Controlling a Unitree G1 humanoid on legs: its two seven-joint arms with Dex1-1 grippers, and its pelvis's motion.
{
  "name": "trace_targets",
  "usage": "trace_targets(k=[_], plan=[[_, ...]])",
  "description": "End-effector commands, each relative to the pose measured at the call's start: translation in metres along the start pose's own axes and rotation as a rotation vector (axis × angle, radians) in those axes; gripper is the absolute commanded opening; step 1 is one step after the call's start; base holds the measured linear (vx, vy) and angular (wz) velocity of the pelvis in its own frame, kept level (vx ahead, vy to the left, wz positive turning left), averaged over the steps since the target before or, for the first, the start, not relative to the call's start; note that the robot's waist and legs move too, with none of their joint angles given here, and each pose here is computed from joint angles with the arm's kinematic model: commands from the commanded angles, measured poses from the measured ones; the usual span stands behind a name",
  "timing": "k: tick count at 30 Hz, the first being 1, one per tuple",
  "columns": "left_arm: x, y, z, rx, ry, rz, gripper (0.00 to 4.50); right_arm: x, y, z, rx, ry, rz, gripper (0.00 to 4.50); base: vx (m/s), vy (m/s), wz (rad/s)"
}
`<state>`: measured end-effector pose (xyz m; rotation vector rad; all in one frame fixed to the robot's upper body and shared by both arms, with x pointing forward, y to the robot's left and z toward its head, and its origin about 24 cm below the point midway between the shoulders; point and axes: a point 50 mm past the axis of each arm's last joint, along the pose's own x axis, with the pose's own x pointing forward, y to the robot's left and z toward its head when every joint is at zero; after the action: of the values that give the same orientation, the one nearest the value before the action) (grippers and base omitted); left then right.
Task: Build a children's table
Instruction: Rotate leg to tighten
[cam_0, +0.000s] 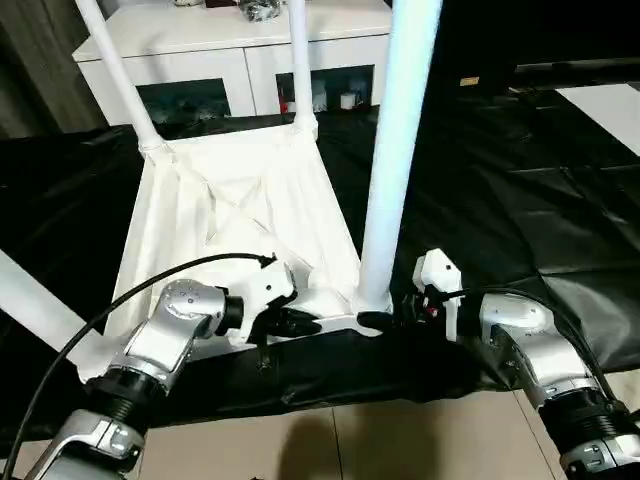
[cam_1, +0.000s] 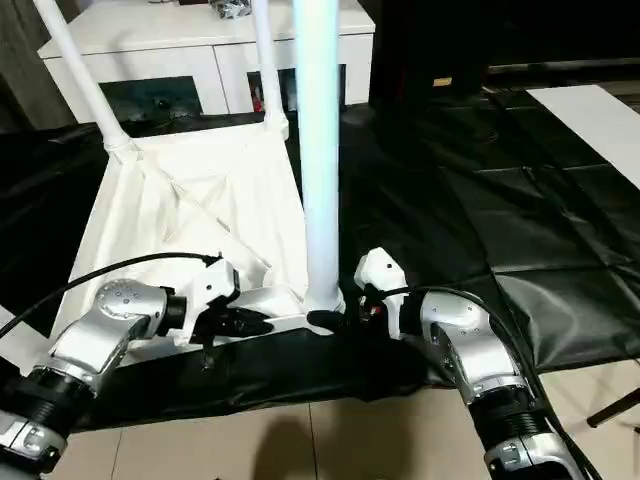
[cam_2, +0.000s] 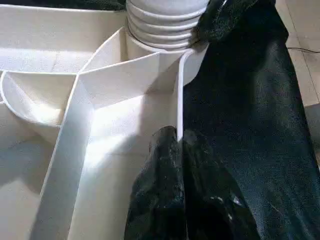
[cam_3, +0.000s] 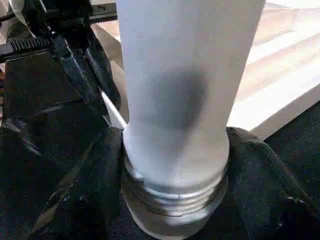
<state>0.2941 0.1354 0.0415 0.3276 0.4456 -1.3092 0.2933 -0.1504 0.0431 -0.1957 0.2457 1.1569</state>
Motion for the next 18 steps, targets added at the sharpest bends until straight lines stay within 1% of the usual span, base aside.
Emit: trace_targets(k=[1,2,3,4,6,7,9,11,12,14,15,17,18], plan=[[0.004,-0.002,-0.002,-0.018,0.005,0.0,0.0,0.004,-0.001,0.0,0.031,-0.022,-0.049,2.68,0.0,0.0,0.0],[0.005,-0.002,-0.002,-0.02,0.013,0.009,0.0,0.006,-0.002,-0.001,0.041,-0.019,-0.071,2.67,0.0,0.0,0.0],[0.013,0.002,-0.001,-0.024,0.023,0.059,0.0,0.011,-0.005,-0.006,0.063,-0.001,-0.157,2.66,0.0,0.0,0.0],[0.014,0.003,0.0,-0.027,0.026,0.07,0.0,0.013,-0.005,-0.007,0.068,0.003,-0.174,2.66,0.0,0.0,0.0],[0.026,0.006,0.003,-0.034,0.037,0.132,0.0,0.021,-0.008,-0.011,0.095,0.025,-0.286,2.66,0.0,0.0,0.0],[0.027,0.007,0.004,-0.035,0.039,0.138,0.0,0.022,-0.008,-0.012,0.098,0.027,-0.299,2.66,0.0,0.0,0.0],[0.041,0.013,0.011,-0.058,0.042,0.23,0.0,0.033,-0.009,-0.012,0.137,0.033,-0.42,2.66,0.0,0.0,0.0],[0.055,0.022,0.022,-0.101,0.044,0.352,0.0,0.046,-0.012,-0.011,0.151,0.072,-0.564,2.66,0.0,0.0,0.0],[0.057,0.023,0.024,-0.106,0.045,0.376,0.0,0.048,-0.013,-0.011,0.157,0.076,-0.592,2.66,0.0,0.0,0.0],[0.06,0.026,0.027,-0.114,0.048,0.415,0.0,0.053,-0.013,-0.01,0.173,0.078,-0.624,2.66,0.0,0.0,0.0],[0.064,0.028,0.032,-0.115,0.05,0.445,0.0,0.061,-0.012,-0.008,0.18,0.082,-0.662,2.66,0.0,0.0,0.0],[0.073,0.028,0.039,-0.096,0.06,0.462,0.0,0.08,-0.006,0.002,0.142,0.076,-0.652,2.66,0.0,0.0,0.0],[0.074,0.028,0.039,-0.094,0.061,0.461,0.0,0.081,-0.005,0.002,0.138,0.074,-0.648,2.66,0.0,0.0,0.0]])
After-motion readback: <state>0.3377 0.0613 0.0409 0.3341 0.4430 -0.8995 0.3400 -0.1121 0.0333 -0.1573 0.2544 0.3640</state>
